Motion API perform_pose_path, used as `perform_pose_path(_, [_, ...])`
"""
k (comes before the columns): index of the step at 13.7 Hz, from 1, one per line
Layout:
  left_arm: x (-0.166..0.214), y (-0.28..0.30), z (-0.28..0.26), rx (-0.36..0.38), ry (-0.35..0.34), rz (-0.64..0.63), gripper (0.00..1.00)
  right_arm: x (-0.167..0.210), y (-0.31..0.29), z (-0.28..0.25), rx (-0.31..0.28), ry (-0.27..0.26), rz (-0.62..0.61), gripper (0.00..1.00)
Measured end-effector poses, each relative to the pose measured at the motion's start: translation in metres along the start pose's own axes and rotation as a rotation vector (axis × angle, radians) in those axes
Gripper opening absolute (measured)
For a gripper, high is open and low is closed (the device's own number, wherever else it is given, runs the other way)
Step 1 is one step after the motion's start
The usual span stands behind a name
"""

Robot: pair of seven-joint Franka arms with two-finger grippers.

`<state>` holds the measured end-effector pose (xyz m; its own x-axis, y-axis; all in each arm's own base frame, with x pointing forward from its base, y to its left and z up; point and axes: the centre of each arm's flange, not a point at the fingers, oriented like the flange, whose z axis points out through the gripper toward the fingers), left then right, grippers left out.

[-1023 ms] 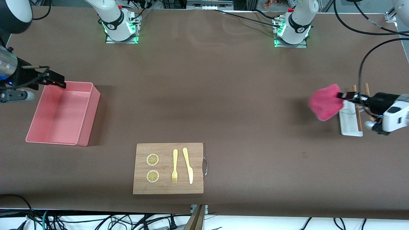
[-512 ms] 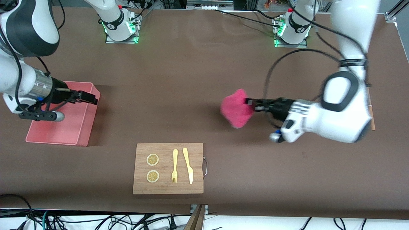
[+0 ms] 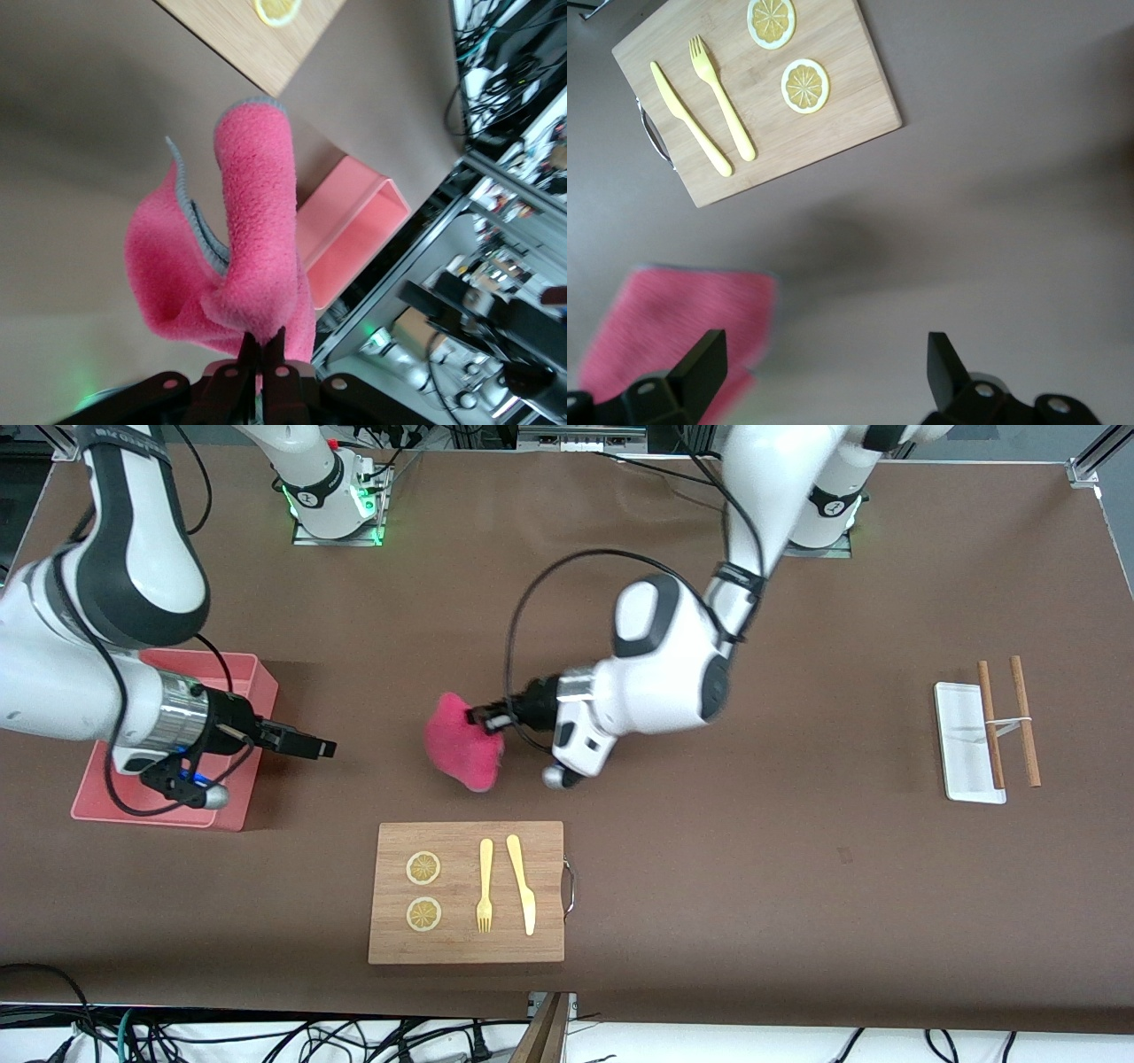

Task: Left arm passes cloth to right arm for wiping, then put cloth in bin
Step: 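Lift the cloth with the left gripper while the right gripper approaches, then grasp the cloth edge with the right gripper from the left gripper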

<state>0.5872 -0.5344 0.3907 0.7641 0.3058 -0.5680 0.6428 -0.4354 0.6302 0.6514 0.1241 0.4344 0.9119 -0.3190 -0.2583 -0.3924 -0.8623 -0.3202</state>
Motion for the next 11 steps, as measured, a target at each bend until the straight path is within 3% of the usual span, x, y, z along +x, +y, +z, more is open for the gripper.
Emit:
perform_pose_path(4, [-0.020, 0.003, 0.016, -0.124, -0.009, -0.084, 0.04, 0.005, -0.003, 0.034, 0.068, -0.040, 0.097, 1.00])
perform_pose_path(11, [-0.014, 0.003, 0.014, -0.130, 0.004, -0.091, 0.04, 0.007, 0.013, 0.075, 0.236, -0.154, 0.282, 1.00])
